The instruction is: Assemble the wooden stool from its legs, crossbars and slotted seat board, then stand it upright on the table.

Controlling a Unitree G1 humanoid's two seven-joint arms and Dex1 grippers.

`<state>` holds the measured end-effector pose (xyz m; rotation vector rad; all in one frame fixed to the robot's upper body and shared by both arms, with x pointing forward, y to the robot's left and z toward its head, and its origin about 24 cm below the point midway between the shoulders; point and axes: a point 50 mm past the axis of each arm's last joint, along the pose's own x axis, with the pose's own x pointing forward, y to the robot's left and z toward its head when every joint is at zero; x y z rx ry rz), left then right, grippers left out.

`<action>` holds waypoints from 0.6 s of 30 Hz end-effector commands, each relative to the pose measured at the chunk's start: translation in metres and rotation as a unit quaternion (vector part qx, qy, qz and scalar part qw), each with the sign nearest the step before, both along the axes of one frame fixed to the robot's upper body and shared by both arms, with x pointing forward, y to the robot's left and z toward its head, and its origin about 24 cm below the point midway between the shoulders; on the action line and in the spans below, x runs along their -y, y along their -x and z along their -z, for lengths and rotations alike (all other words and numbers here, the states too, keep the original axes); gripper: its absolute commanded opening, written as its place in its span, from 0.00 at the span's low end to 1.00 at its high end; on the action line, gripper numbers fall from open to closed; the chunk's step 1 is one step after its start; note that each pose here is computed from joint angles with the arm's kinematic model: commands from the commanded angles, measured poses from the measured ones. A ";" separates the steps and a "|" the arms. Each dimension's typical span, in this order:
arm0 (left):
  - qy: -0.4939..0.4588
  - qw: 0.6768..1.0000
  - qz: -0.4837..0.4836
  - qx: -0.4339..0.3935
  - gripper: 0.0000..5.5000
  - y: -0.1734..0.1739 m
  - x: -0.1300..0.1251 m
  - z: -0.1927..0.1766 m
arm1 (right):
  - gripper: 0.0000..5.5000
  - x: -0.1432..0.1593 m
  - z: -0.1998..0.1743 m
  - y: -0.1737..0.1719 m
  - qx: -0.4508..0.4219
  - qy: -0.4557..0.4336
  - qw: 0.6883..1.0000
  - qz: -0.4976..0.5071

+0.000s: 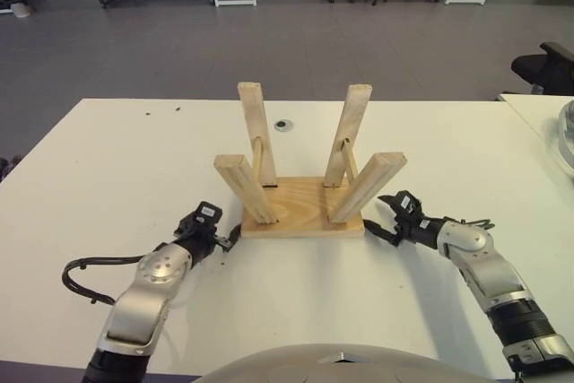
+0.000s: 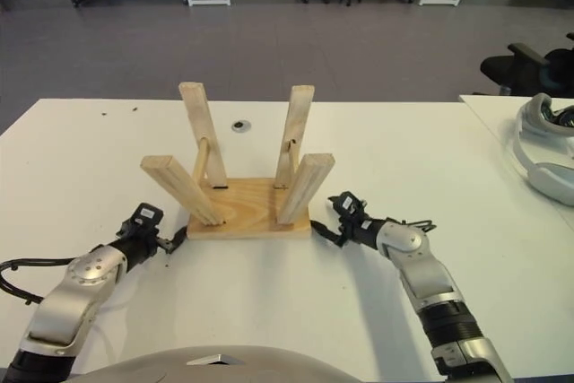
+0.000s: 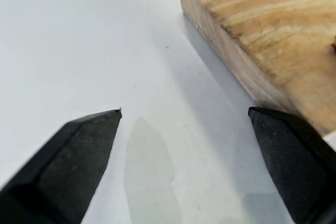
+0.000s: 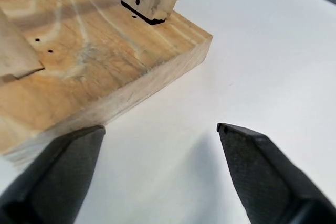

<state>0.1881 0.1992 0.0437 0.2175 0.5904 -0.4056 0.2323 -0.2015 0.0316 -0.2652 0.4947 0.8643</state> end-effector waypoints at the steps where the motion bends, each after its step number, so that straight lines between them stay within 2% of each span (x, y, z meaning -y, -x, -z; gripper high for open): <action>1: 0.105 0.988 0.111 0.017 0.82 0.008 0.018 -0.038 | 0.74 -0.030 -0.048 0.006 -0.012 -0.111 0.986 -0.122; 3: 0.125 0.984 0.121 0.023 0.82 0.010 0.013 -0.051 | 0.74 -0.024 -0.068 0.004 -0.014 -0.137 0.982 -0.130; 9: 0.133 0.981 0.131 0.051 0.82 0.010 0.002 -0.078 | 0.74 -0.005 -0.090 -0.002 -0.006 -0.129 0.985 -0.118; 13: 0.084 0.988 0.125 0.033 0.82 0.010 -0.011 -0.072 | 0.74 0.010 -0.084 -0.002 -0.006 -0.066 0.992 -0.111; 15: 0.057 0.991 0.120 0.022 0.82 0.011 -0.024 -0.070 | 0.74 0.018 -0.083 -0.007 0.005 -0.049 0.994 -0.095; 18: -0.040 0.993 0.110 0.000 0.82 0.010 -0.066 -0.068 | 0.74 0.034 -0.079 -0.008 0.005 0.013 0.995 -0.099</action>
